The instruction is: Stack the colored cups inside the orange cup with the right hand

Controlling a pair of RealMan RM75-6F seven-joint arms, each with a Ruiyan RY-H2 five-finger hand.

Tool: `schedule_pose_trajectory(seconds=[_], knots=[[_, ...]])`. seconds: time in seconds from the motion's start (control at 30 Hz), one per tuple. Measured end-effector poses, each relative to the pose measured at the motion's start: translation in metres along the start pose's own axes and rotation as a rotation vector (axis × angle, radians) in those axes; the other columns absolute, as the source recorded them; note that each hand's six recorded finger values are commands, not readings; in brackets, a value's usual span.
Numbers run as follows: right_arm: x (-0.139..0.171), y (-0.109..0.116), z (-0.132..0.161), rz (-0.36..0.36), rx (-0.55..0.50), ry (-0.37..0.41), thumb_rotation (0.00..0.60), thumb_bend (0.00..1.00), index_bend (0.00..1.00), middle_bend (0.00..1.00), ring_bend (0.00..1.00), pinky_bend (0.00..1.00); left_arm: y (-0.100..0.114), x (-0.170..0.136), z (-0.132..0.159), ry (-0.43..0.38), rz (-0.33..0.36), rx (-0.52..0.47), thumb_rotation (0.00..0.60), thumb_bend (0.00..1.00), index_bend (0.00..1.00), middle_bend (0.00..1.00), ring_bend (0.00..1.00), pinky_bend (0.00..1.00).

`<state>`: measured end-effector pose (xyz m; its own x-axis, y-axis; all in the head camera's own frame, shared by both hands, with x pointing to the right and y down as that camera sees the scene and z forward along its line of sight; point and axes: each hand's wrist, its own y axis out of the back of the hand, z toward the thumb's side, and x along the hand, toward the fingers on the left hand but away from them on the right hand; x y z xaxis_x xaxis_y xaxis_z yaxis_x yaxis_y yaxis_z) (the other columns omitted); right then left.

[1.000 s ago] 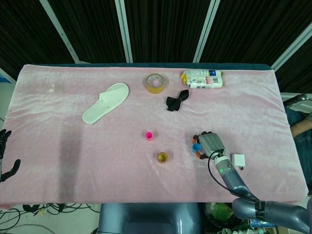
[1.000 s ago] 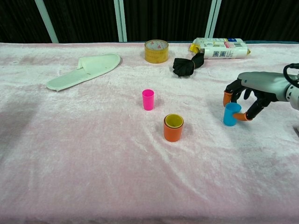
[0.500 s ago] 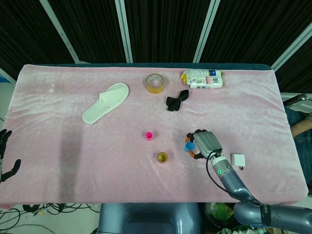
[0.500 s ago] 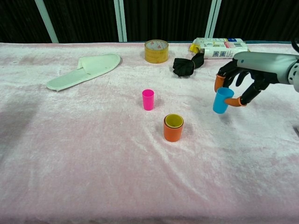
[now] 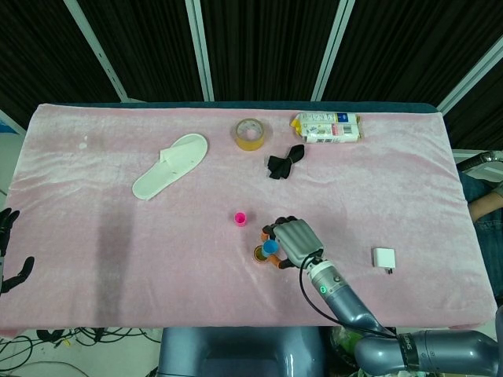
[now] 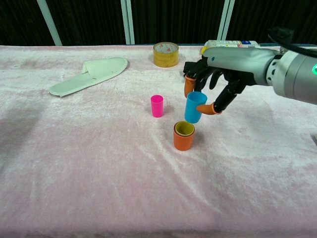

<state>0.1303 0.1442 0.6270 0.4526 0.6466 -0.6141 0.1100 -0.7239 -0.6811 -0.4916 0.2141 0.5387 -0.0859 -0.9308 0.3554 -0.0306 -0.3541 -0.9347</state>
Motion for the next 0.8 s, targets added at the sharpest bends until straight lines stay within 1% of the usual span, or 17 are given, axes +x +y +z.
schedule_pose_trajectory(seconds=[0.27,0.5,0.8], knots=[[-0.003,-0.007,0.003,0.000,0.006,-0.003,0.600,0.38,0.56,0.48,0.27,0.26,0.000,0.000,0.000,0.000,0.001,-0.003,0.600,0.34,0.07,0.05,0.00,0.01],[-0.004,-0.015,0.000,0.016,-0.002,-0.011,0.600,0.38,0.56,0.48,0.27,0.26,0.001,0.000,0.000,0.001,0.002,-0.002,0.600,0.34,0.07,0.05,0.00,0.01],[-0.010,-0.021,-0.003,0.017,-0.010,-0.014,0.600,0.38,0.56,0.48,0.27,0.26,0.000,0.000,0.000,0.001,0.000,0.000,0.600,0.34,0.07,0.05,0.00,0.01]])
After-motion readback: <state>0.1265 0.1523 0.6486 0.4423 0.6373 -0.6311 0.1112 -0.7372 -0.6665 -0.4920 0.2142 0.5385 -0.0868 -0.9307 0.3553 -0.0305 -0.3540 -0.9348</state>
